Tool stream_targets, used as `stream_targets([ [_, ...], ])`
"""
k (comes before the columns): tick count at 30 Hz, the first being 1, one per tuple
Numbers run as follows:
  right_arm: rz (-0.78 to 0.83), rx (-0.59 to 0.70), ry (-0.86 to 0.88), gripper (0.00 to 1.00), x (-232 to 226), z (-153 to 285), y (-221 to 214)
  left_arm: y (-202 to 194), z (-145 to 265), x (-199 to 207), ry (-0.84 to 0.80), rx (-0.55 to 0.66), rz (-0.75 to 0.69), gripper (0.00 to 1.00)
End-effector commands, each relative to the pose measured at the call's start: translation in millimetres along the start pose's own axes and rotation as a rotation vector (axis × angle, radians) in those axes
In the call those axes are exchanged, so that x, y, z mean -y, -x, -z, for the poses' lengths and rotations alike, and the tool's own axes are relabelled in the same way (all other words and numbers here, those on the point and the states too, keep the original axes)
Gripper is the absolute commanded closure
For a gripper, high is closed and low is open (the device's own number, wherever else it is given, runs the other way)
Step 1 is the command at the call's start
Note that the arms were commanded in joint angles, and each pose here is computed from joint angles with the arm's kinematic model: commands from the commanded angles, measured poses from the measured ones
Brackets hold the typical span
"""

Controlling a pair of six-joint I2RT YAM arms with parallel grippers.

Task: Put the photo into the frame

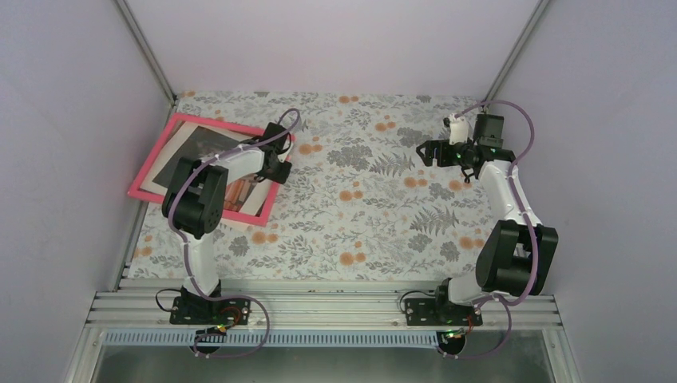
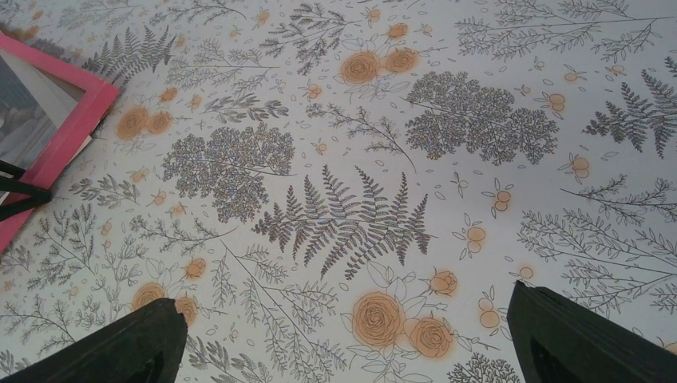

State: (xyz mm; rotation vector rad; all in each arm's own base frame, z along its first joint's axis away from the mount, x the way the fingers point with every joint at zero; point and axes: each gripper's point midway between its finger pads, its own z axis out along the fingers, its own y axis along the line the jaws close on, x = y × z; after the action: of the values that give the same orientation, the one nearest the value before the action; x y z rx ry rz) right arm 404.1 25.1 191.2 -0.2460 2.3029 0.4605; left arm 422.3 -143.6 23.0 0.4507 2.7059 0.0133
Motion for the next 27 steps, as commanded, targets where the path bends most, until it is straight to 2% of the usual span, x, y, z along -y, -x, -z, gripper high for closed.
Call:
stream_targets([
  [1, -0.002, 0.021, -0.003, 0.0, 0, 7, 4, -14, -11, -3, 0.034, -0.046, -0.001, 0.61],
  [7, 0.048, 0.002, 0.003, 0.0, -3, 12, 1, -3, 5, -7, 0.062, -0.004, -0.008, 0.79],
  [12, 0.12, 0.002, 0.025, 0.0, -10, 18, 1, 13, 44, -9, 0.085, 0.077, -0.029, 0.97],
  [19, 0.226, 0.104, 0.072, 0.0, -29, 35, 16, 28, 106, -28, 0.173, 0.18, -0.077, 0.98],
  [27, 0.385, 0.342, 0.073, 0.0, -55, 70, 44, 44, 186, -20, 0.181, 0.329, -0.181, 0.98],
])
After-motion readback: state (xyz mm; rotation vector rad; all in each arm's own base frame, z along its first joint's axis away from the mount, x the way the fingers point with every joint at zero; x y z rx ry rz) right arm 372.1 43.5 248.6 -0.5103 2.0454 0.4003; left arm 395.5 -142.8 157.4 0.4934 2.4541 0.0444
